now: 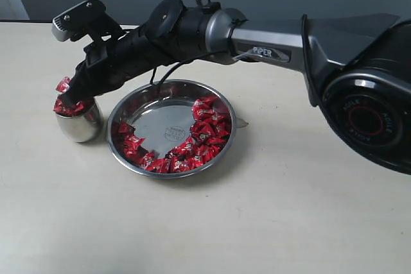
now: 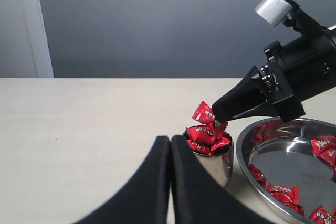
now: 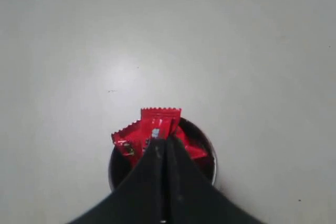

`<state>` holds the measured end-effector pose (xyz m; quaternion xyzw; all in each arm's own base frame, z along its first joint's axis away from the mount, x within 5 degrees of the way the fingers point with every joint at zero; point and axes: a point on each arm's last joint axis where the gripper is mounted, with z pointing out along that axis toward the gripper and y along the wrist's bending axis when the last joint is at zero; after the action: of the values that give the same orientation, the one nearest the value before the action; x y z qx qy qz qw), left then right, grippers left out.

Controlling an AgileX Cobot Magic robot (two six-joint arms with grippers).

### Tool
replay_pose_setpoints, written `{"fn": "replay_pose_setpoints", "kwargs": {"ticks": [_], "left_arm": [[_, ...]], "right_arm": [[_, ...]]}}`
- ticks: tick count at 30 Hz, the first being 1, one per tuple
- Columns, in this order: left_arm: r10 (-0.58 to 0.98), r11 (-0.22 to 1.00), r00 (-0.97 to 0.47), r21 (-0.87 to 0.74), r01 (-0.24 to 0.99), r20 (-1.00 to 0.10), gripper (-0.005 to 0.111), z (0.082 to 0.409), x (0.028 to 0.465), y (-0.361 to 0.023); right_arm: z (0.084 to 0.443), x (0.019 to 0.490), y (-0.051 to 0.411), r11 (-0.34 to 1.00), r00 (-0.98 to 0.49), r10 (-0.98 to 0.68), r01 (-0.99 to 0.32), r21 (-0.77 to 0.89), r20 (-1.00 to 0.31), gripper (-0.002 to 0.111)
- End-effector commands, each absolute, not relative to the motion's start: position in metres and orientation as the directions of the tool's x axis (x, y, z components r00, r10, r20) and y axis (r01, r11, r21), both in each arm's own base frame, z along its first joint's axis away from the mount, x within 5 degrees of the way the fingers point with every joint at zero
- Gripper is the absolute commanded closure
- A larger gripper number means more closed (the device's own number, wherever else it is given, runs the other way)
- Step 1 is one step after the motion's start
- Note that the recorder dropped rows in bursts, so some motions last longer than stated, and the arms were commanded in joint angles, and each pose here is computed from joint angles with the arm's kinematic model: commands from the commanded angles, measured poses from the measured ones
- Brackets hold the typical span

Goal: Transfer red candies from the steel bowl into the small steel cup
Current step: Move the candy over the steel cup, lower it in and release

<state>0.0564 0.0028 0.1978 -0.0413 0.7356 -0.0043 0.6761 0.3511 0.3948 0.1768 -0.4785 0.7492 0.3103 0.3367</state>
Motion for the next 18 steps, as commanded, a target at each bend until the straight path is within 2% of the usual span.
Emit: {"fn": "replay_pose_setpoints", "kwargs": {"ticks": [1,18], "left_arm": [[-0.070,0.997,-0.073,-0.067,-0.049,-0.995,0.106,0.1984,0.0562,0.0025],[-0.070,0.997,-0.073,-0.067,-0.049,-0.995,0.106,0.1984,0.0562,0.0025]], "right_arm": [[0.1702,0.3508,0.3959,0.338,-0.316,-0.521,-0.929,0.149,-0.793,0.109],[0.1689,0.3487,0.4001,0.352,-0.321,-0.512,-0.925,0.146,-0.797,0.109]]}}
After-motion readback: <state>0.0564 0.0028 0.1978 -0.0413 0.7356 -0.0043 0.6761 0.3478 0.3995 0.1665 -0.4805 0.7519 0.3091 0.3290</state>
